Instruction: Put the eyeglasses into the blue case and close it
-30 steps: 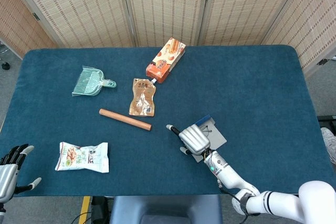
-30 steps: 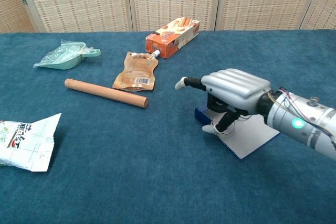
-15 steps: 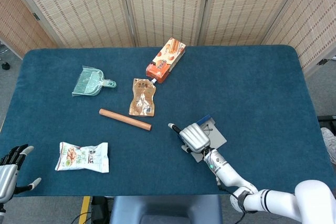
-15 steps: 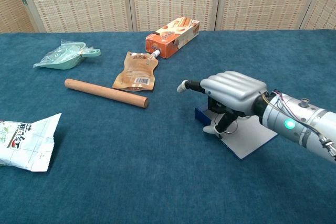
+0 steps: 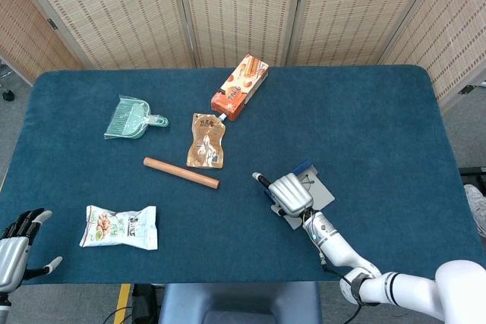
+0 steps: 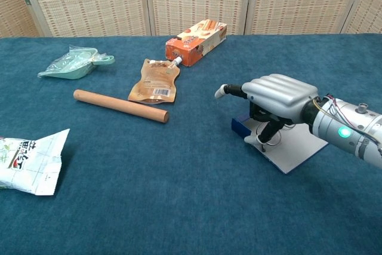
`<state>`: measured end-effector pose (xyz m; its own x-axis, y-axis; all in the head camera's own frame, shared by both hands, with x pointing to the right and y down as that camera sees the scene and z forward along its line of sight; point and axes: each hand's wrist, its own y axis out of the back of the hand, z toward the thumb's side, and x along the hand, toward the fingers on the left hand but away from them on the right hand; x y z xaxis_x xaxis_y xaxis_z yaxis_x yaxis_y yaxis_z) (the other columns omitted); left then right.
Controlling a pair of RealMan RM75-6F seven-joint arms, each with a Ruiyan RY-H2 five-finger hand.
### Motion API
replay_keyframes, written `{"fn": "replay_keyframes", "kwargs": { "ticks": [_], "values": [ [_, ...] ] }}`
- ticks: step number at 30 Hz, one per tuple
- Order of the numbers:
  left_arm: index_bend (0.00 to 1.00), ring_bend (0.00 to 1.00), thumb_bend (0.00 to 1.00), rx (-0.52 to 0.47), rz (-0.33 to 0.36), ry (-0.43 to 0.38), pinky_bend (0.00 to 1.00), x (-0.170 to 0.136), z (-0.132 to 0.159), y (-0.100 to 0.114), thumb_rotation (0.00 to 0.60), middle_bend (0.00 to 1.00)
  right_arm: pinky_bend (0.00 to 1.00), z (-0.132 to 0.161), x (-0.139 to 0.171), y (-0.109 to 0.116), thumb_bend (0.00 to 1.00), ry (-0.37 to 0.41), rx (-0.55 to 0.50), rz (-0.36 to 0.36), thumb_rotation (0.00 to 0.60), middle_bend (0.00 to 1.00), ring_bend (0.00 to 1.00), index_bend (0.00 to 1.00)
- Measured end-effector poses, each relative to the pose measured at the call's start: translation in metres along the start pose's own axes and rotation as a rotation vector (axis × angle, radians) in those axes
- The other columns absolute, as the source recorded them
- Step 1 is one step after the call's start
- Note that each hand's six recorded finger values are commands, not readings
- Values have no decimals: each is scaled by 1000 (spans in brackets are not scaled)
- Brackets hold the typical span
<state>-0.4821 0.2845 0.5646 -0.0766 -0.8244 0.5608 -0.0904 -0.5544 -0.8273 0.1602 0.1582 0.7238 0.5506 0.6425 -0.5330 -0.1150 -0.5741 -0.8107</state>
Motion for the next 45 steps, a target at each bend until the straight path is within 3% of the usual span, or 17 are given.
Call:
{"fn": "replay_keyframes", "kwargs": {
  "ticks": [14,21,28,38,45],
  "values": [
    [178,103,195,1,-8,-3,216,1,2,-2,600,132,1000,-20,9,-4,233,-40,14,19,600,1000,1000,115],
    [178,103,196,-1,-7,-1,216,1,2,-2,600,132,1000,-24,7,2,233,-44,-4,1,600,1000,1000,115],
    [178,103,196,-3,-14,-9,216,2,4,-4,600,132,1000,-41,24,10,233,-50,24,-5,600,1000,1000,115],
    [178,103,195,-2,-12,-16,216,3,6,-3,600,132,1000,-70,32,-2,233,-114,55,40,600,1000,1000,115],
    [178,103,196,0,-12,-13,216,3,6,-3,600,132,1000,-66,17,-10,233,-111,53,50,600,1000,1000,115]
  ]
}}
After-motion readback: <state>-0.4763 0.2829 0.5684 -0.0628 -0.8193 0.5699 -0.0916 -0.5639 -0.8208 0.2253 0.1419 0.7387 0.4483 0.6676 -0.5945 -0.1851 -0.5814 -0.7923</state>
